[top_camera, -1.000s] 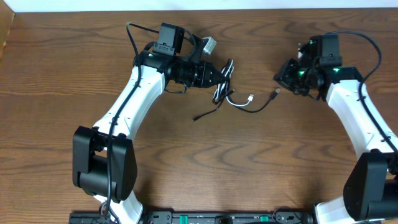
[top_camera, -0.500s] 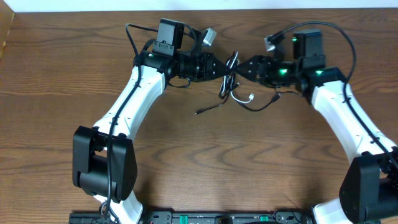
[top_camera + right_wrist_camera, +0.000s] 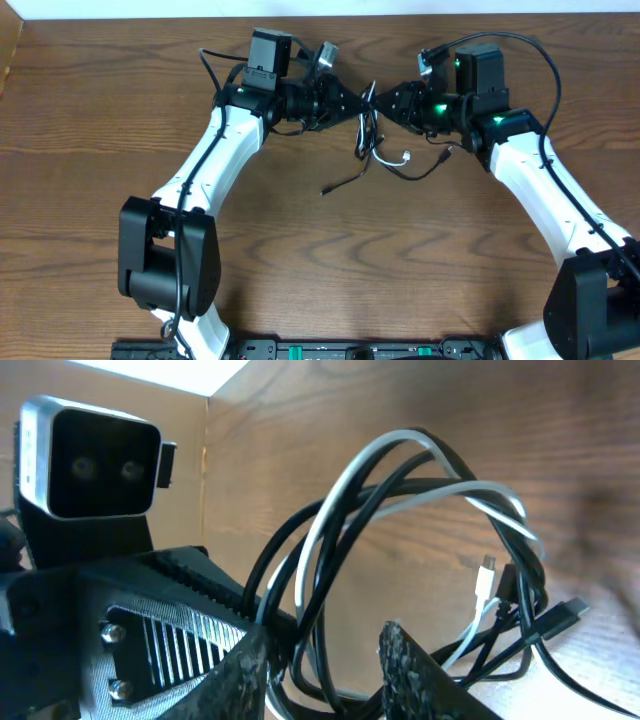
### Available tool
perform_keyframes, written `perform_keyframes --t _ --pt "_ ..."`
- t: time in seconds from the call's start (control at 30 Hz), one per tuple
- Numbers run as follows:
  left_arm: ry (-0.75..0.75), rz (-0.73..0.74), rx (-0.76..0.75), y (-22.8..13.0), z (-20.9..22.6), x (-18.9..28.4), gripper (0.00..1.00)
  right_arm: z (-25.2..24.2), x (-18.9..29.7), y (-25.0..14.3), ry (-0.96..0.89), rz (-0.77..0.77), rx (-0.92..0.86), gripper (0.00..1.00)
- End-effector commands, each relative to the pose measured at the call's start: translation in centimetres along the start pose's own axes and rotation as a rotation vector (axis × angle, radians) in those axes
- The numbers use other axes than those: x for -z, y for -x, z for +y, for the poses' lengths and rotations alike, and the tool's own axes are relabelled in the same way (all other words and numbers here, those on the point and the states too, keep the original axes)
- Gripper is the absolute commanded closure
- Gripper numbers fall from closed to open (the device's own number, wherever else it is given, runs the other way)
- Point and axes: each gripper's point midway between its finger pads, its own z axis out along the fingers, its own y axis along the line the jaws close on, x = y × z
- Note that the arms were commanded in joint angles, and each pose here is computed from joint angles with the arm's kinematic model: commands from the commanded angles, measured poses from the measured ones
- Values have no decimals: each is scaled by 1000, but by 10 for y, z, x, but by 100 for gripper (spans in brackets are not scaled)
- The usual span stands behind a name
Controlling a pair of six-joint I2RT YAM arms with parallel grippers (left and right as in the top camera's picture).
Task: Untangle cables
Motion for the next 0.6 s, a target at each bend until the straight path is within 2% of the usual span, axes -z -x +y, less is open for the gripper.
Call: perform_keyframes --t 0.0,0.33,0.57 --pt "-171 88 -8 -9 -46 4 93 -4 -10 -7 -34 8 -16 67" --pt "-225 123 -3 -12 -58 6 93 -7 -10 5 -62 -55 -10 64" --pt "-324 155 -149 -15 -80 13 92 -3 -9 13 -47 -84 -2 64"
